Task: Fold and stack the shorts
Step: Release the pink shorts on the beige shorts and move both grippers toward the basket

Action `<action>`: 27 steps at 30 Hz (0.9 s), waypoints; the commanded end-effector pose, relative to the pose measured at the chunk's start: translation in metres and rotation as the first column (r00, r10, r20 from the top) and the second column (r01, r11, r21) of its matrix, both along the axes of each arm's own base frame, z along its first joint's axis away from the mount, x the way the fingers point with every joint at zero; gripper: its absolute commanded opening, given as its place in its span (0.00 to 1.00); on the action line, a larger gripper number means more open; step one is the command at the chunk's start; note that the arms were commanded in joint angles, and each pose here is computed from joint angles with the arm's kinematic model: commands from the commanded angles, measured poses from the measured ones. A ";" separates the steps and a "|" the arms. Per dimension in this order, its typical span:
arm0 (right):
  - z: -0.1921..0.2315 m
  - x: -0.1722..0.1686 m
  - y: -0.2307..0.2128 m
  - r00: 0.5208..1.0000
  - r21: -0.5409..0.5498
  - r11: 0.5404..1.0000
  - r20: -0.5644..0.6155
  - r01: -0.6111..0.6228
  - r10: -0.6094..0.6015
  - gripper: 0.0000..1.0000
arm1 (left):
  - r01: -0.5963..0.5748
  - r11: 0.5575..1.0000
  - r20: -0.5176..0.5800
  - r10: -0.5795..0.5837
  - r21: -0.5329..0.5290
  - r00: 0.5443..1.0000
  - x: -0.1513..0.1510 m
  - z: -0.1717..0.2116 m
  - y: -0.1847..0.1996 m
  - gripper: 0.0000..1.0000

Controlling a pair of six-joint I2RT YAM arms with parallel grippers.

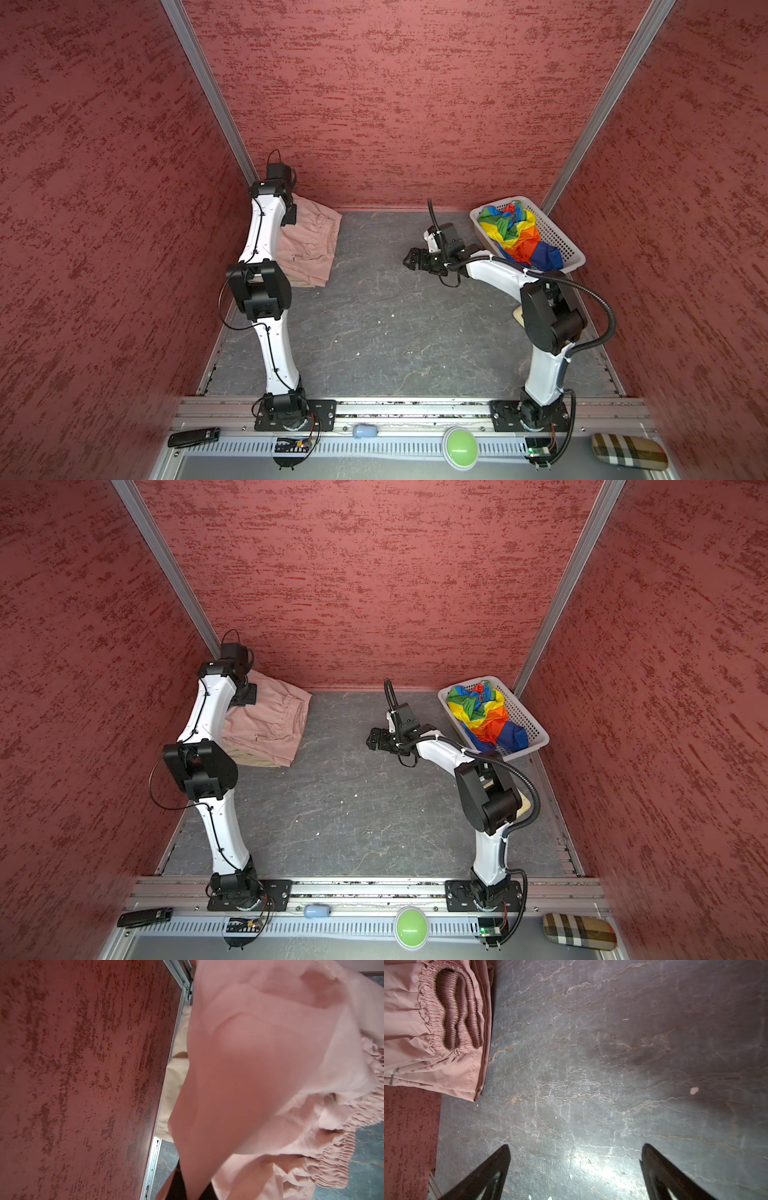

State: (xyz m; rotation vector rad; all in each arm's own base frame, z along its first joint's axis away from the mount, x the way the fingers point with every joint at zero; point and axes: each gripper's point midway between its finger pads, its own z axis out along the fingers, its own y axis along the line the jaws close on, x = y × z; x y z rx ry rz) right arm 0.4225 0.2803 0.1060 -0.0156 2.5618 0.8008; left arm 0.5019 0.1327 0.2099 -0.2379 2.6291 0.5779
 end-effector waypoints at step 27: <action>0.098 0.055 -0.312 0.756 -0.091 0.757 0.203 0.647 -0.622 0.99 | 0.768 0.589 0.672 -0.465 -0.251 0.576 0.011 0.083 -0.394 0.99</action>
